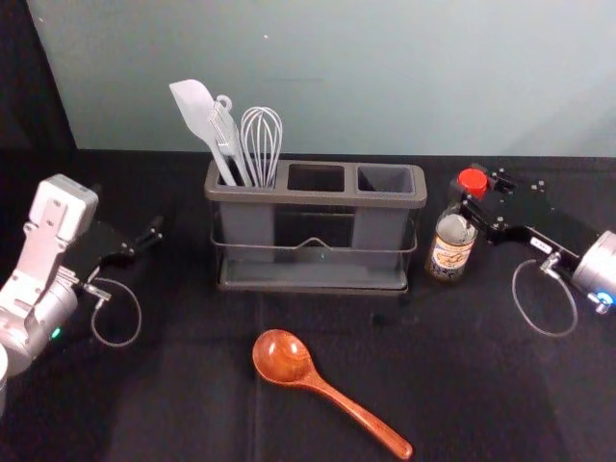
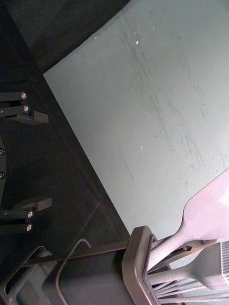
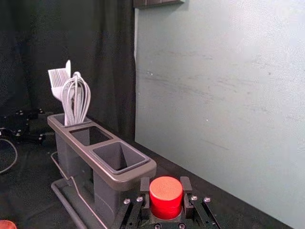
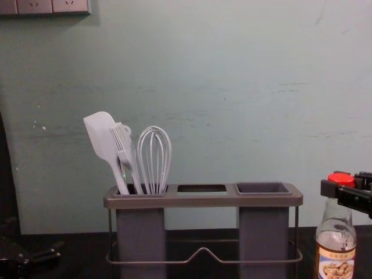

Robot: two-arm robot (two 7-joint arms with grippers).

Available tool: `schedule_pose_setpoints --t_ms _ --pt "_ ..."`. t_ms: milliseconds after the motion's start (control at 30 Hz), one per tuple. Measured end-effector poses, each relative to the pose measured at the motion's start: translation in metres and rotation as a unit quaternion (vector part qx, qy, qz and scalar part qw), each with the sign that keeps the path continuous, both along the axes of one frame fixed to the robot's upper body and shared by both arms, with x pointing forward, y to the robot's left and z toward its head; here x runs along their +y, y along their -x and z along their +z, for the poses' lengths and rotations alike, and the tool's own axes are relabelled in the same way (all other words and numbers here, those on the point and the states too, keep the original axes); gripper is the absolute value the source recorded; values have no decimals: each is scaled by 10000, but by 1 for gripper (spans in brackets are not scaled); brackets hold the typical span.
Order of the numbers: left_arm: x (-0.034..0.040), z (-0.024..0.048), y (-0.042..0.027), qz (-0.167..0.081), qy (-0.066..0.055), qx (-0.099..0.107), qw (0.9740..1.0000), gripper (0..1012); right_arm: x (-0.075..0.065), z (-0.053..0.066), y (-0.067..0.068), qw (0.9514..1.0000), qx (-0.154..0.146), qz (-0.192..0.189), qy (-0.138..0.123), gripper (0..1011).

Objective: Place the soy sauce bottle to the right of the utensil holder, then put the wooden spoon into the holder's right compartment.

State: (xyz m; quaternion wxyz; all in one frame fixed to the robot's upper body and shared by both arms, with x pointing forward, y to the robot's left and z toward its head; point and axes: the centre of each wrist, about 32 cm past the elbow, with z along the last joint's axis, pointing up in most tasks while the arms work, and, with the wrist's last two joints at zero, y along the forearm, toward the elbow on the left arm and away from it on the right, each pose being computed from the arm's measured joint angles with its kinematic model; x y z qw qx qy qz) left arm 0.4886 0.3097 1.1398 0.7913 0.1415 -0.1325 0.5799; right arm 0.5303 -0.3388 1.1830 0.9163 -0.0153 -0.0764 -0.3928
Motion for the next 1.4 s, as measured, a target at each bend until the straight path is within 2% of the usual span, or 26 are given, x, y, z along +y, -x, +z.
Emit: schedule_pose_setpoints --t_ms 600,900,967,1233,1400 --pt "0 0 0 0 0 0 10000 1005 3 -42 -36 9991 322 -187 -177 380" --pt "0 0 0 0 0 0 10000 1005 2 -43 -32 9991 332 -191 -153 385" --pt "0 0 0 0 0 1 10000 1005 4 -51 -29 9991 350 -188 -143 410" --pt "0 0 0 0 0 1 10000 1005 2 -48 -28 9991 343 -188 -133 696" --pt "0 0 0 0 0 0 10000 1005 2 -47 -28 9992 336 -187 -130 827"
